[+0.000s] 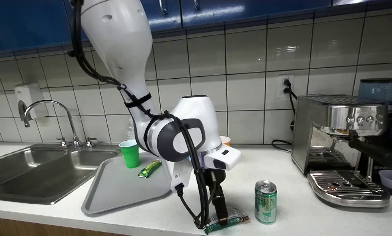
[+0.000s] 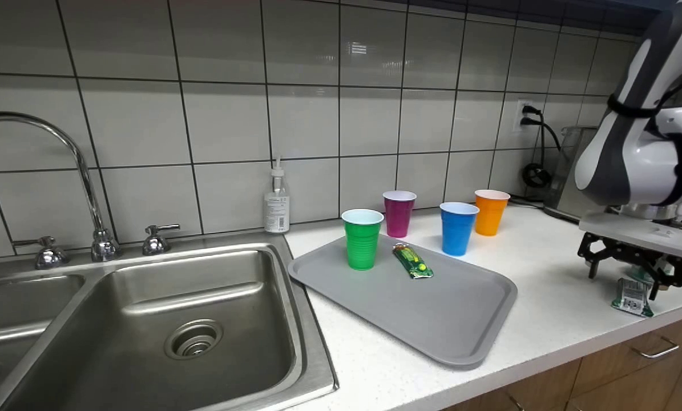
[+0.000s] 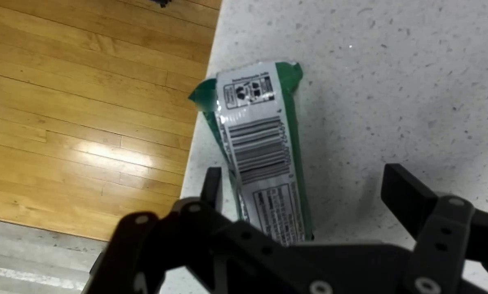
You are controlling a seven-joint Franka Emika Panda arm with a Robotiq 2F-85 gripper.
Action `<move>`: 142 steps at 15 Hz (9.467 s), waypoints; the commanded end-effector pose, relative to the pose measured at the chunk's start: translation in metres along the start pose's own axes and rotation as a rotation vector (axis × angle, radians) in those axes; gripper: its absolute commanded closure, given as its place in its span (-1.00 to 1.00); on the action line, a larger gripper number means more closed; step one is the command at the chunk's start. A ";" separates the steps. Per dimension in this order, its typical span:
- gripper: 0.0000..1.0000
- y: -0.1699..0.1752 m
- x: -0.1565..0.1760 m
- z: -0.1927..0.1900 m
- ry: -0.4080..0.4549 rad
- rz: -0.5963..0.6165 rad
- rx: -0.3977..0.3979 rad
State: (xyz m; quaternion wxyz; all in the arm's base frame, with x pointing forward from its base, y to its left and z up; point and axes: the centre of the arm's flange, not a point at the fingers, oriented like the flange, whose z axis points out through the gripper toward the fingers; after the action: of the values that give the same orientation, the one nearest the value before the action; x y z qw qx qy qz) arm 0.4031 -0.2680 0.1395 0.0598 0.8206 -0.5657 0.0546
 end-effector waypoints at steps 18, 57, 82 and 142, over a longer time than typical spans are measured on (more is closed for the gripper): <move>0.71 -0.005 0.005 -0.007 -0.013 -0.056 0.011; 0.71 -0.105 -0.125 -0.110 0.026 -0.789 -0.024; 0.71 -0.173 -0.258 -0.127 0.019 -1.190 0.069; -1.00 -0.168 -0.203 -0.168 0.067 -1.152 0.158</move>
State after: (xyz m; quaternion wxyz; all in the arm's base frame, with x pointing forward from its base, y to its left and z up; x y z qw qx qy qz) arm 0.4949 0.0256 0.2494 0.0319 0.9965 0.0011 0.0779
